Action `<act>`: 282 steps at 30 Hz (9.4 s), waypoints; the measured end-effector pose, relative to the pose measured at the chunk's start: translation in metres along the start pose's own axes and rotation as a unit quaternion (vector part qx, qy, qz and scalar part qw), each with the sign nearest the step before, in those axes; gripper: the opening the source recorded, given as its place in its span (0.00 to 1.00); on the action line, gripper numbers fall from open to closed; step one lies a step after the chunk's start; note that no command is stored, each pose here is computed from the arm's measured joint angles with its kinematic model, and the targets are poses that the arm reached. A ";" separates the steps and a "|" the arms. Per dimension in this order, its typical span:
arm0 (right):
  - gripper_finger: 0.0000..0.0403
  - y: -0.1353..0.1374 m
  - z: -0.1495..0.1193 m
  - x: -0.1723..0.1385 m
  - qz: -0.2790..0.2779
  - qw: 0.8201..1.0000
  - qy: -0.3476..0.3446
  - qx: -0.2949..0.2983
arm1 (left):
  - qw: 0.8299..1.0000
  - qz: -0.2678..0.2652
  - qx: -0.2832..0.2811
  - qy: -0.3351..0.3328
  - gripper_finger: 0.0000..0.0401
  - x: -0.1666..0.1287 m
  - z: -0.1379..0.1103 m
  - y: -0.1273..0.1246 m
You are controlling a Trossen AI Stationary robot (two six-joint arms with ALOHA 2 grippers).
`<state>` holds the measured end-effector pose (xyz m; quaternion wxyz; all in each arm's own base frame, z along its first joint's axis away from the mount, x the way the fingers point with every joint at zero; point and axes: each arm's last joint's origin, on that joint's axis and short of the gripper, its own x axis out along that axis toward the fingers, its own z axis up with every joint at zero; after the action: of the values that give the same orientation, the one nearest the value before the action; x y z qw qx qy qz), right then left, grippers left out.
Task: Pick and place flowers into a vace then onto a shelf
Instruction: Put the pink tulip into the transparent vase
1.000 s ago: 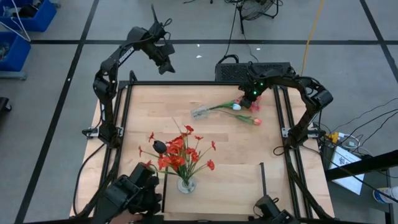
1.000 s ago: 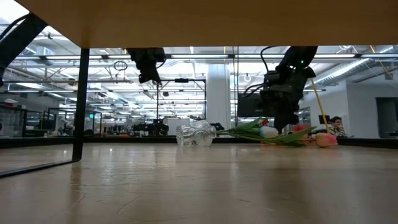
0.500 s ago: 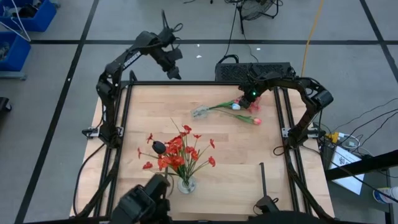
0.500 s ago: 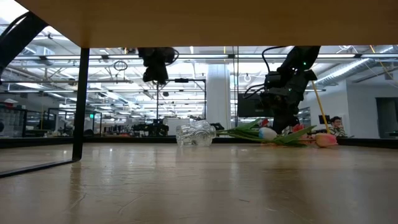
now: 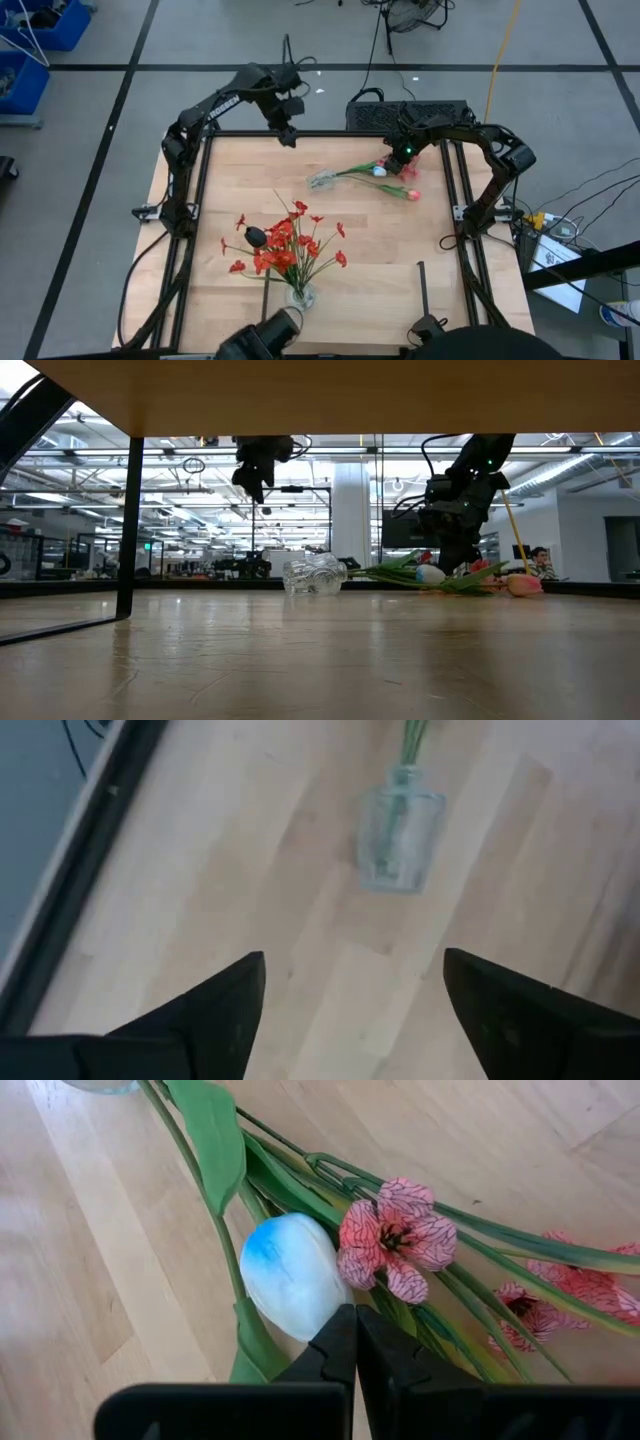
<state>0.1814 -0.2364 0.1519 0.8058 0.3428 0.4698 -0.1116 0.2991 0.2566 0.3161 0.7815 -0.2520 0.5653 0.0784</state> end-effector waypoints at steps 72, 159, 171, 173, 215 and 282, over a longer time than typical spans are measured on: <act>0.00 0.000 0.001 0.000 0.003 1.000 -0.004 -0.006 | 0.992 0.061 0.104 0.033 0.66 0.187 0.053 -0.085; 0.00 -0.003 0.000 0.004 -0.003 1.000 -0.024 -0.003 | 0.974 0.041 0.198 0.103 0.73 0.176 0.034 -0.089; 0.00 -0.003 0.000 0.004 -0.003 1.000 -0.024 -0.002 | 0.967 0.086 0.192 0.145 0.59 0.200 0.018 -0.082; 0.00 -0.003 0.000 0.004 -0.003 1.000 -0.024 -0.002 | 0.967 0.086 0.192 0.146 0.55 0.200 0.018 -0.082; 0.00 0.028 -0.003 -0.057 -0.033 0.994 -0.106 -0.003 | 0.980 0.040 0.181 0.074 0.37 0.193 0.034 -0.082; 0.00 0.090 0.063 0.047 0.079 0.979 0.113 -0.153 | 0.993 -0.013 0.116 -0.019 0.37 0.194 0.052 -0.084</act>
<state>0.2942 -0.2048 0.1733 0.7966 0.2619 0.5409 0.0646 0.4446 0.1777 0.1746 0.8168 -0.1654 0.5527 0.0072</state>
